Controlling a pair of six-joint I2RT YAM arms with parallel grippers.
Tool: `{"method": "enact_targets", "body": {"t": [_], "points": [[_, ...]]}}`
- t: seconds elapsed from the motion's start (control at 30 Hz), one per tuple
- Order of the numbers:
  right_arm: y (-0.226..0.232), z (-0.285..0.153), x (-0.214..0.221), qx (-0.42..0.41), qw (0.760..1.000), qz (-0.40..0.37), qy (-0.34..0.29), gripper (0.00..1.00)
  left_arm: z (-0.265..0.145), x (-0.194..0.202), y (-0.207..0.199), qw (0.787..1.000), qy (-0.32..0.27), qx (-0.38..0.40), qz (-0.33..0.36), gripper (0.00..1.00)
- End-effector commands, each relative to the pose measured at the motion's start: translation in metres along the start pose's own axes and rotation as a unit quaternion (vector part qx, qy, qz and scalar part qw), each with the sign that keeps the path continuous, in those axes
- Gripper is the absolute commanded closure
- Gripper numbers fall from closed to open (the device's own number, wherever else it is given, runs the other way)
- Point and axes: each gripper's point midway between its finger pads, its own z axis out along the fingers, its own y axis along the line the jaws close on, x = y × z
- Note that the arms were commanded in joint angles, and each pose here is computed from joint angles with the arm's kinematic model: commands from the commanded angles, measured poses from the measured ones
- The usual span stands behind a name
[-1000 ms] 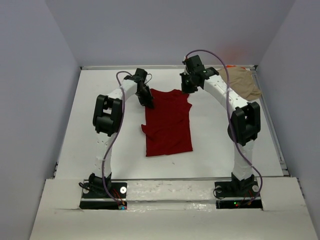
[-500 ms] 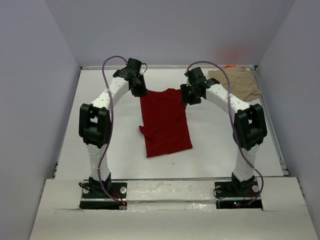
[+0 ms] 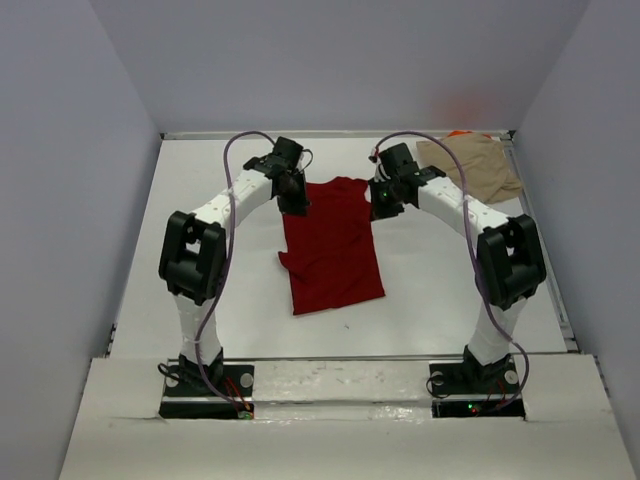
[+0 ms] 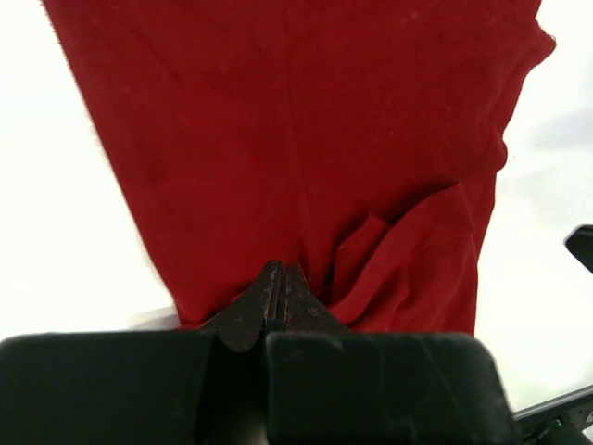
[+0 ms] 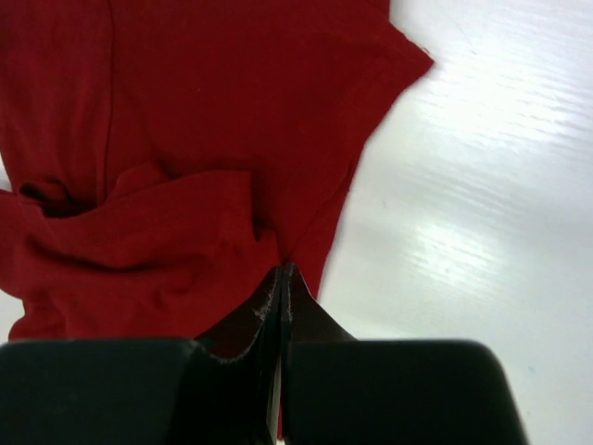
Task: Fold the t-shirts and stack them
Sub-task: Fold the tshirt
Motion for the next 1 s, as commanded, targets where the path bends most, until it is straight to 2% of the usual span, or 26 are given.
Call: {"method": "enact_targets", "body": {"t": [0.0, 0.1, 0.27, 0.47, 0.8, 0.97], "points": [[0.012, 0.025, -0.017, -0.043, 0.999, -0.020, -0.007, 1.00, 0.009, -0.011, -0.009, 1.000, -0.003, 0.007, -0.001, 1.00], [0.020, 0.042, -0.030, -0.064, 0.998, -0.022, -0.005, 1.00, 0.021, -0.024, -0.015, 1.000, -0.006, 0.008, 0.000, 1.00], [0.017, 0.069, -0.043, -0.056, 0.998, -0.029, 0.011, 1.00, 0.033, -0.035, -0.019, 1.000, 0.002, -0.001, 0.003, 1.00], [0.018, 0.073, -0.058, -0.051, 0.998, -0.033, 0.004, 1.00, 0.045, -0.038, -0.018, 1.000, 0.013, -0.004, 0.002, 1.00], [0.010, 0.081, -0.040, -0.037, 0.998, -0.021, 0.037, 1.00, 0.081, 0.009, -0.007, 0.994, 0.106, 0.003, -0.028, 1.00], [0.007, 0.089, -0.029, -0.036, 0.998, -0.020, 0.054, 1.00, 0.087, 0.024, -0.015, 0.988, 0.144, 0.040, -0.046, 1.00]]}}
